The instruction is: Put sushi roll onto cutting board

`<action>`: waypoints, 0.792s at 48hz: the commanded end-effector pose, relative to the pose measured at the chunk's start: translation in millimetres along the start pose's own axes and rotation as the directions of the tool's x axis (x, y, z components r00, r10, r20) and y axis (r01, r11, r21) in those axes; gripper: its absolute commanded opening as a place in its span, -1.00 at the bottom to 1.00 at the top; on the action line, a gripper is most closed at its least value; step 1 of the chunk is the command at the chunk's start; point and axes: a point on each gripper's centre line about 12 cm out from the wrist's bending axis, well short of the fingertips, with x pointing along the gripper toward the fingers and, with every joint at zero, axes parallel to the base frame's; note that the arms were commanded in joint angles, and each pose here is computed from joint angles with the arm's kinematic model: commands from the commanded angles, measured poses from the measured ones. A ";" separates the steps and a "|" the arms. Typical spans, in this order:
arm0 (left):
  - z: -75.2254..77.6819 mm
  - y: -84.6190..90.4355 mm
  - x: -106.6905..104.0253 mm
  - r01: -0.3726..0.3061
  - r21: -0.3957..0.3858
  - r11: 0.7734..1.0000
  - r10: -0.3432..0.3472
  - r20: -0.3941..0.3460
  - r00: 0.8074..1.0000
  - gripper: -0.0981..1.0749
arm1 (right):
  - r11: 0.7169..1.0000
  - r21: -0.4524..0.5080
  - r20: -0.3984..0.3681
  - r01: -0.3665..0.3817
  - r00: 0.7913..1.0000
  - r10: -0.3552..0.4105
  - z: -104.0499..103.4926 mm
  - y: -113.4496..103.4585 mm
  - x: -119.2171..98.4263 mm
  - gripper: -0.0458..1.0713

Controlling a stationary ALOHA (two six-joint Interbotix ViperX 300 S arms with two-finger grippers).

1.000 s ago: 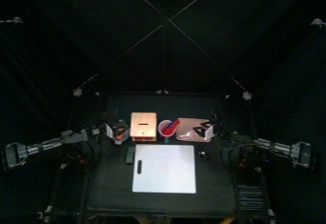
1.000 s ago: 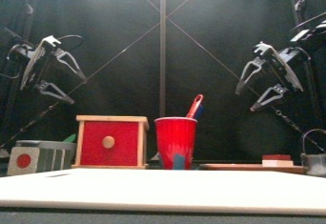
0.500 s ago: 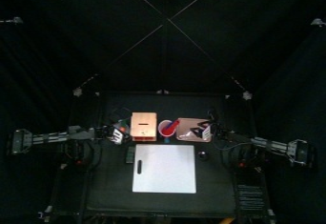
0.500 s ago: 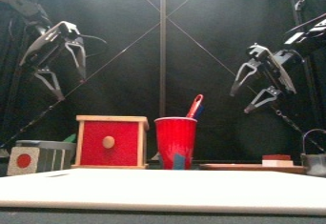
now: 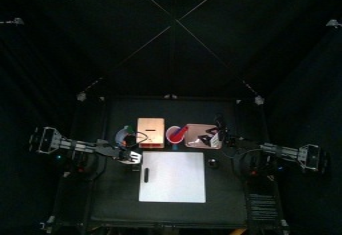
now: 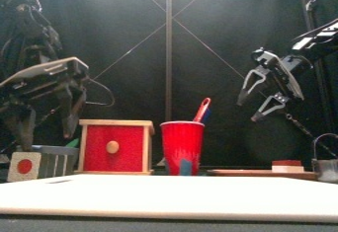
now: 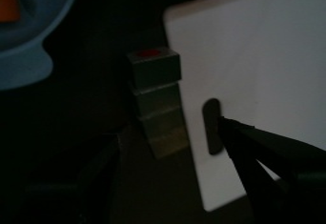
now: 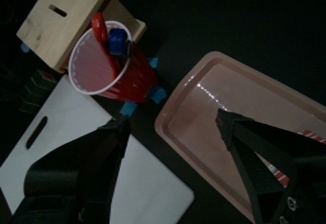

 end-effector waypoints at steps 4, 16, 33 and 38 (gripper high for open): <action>0.1 -3.1 12.3 -0.032 0.009 0.999 0.032 0.006 0.999 0.90 | 1.000 -0.007 0.007 -0.020 1.000 0.020 0.9 2.6 -0.6 0.88; -4.9 -6.9 19.2 -0.058 0.026 0.998 0.058 -0.001 0.998 0.52 | 1.000 0.004 0.006 -0.026 1.000 0.026 -0.4 2.6 -0.8 0.88; 14.7 -32.1 -57.4 0.091 0.098 0.991 -0.103 0.117 0.988 0.38 | 0.999 0.007 0.013 -0.032 0.999 0.031 2.5 4.5 -1.4 0.88; 17.7 -63.8 -64.6 0.190 0.111 0.976 -0.202 0.119 0.972 0.38 | 0.999 0.010 0.019 -0.034 0.999 0.034 4.5 5.3 -1.8 0.88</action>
